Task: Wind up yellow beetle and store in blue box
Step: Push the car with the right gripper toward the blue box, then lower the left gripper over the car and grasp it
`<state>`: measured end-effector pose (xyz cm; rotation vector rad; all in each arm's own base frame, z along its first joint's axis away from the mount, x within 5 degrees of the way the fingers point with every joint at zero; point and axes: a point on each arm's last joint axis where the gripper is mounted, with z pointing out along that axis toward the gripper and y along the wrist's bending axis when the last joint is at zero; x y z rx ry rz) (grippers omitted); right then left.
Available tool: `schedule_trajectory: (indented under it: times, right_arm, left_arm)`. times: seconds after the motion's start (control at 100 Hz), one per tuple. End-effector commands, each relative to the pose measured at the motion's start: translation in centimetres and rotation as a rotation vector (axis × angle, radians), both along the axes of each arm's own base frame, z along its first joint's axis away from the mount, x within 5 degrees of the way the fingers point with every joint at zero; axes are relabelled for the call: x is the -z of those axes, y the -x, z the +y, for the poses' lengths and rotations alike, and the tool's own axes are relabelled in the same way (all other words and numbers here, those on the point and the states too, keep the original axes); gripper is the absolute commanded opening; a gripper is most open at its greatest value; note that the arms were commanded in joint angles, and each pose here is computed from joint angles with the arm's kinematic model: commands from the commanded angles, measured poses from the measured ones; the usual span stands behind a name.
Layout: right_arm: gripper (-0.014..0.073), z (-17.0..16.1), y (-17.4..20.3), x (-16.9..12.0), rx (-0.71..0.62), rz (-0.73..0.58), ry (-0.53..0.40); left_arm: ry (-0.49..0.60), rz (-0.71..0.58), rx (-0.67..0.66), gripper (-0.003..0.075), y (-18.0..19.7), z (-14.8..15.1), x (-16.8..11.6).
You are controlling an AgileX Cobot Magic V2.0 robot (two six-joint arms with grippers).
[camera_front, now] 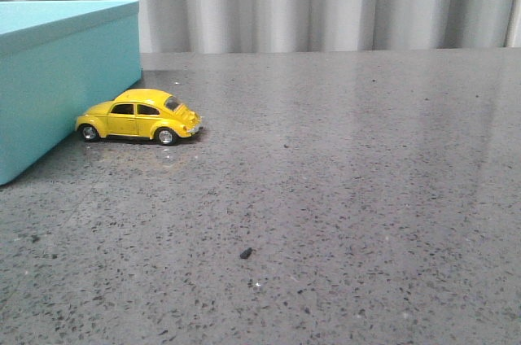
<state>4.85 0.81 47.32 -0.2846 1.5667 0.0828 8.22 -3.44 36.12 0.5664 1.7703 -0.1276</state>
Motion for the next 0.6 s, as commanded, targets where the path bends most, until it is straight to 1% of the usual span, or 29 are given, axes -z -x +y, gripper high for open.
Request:
schedule_trajectory:
  times: [0.0,0.06,0.09,0.13,0.16,0.27,0.34,0.35,0.39,0.49,0.59]
  right_arm:
    - [-0.0041,0.0,0.1,-1.2,-0.007,-0.094,-0.013]
    - [-0.0041,0.1,0.0,-1.0,-0.008,-0.089,-0.013]
    - [-0.0041,0.1,-0.1,-0.9,-0.01,-0.085,-0.015]
    - [-0.0041,0.1,-0.1,-0.8,-0.01,-0.081,-0.014]
    - [-0.0041,0.2,-0.2,-0.7,-0.011,-0.076,-0.013]
    - [-0.0041,0.3,-0.5,-0.2,-0.018,-0.054,-0.017]
    - [-0.0041,0.4,-0.7,0.2,-0.023,-0.039,-0.019]
    - [-0.0041,0.5,-0.7,0.3,-0.024,-0.035,-0.02]
    - [-0.0041,0.5,-0.8,0.4,-0.026,-0.03,-0.022]
    - [-0.0041,0.6,-1.0,0.7,-0.035,-0.014,-0.03]
    - [-0.0041,0.7,-1.2,1.2,-0.034,0.002,-0.025]
  left_arm:
    - [0.005,-0.074,0.047,0.0197,-1.2,-0.6,-2.8]
    - [-0.006,-0.063,0.086,0.0314,-2.1,-1.3,-3.5]
    - [-0.012,-0.055,0.101,0.0356,-2.9,-1.6,-3.7]
    - [-0.021,-0.05,0.128,0.0395,-3.4,-2.1,-4.0]
    - [-0.035,-0.045,0.146,0.0407,-4.0,-2.5,-4.2]
    - [-0.101,-0.019,0.232,0.0408,-6.0,-4.5,-4.7]
    - [-0.192,0.001,0.282,0.0408,-7.2,-5.8,-4.8]
    - [-0.221,0.007,0.291,0.0408,-7.5,-6.1,-4.7]
    - [-0.26,0.023,0.318,0.0408,-8.1,-6.8,-4.6]
    - [-0.4,0.062,0.378,0.0408,-10.0,-8.9,-4.3]
    - [-0.481,0.105,0.418,0.0408,-11.6,-10.8,-3.8]
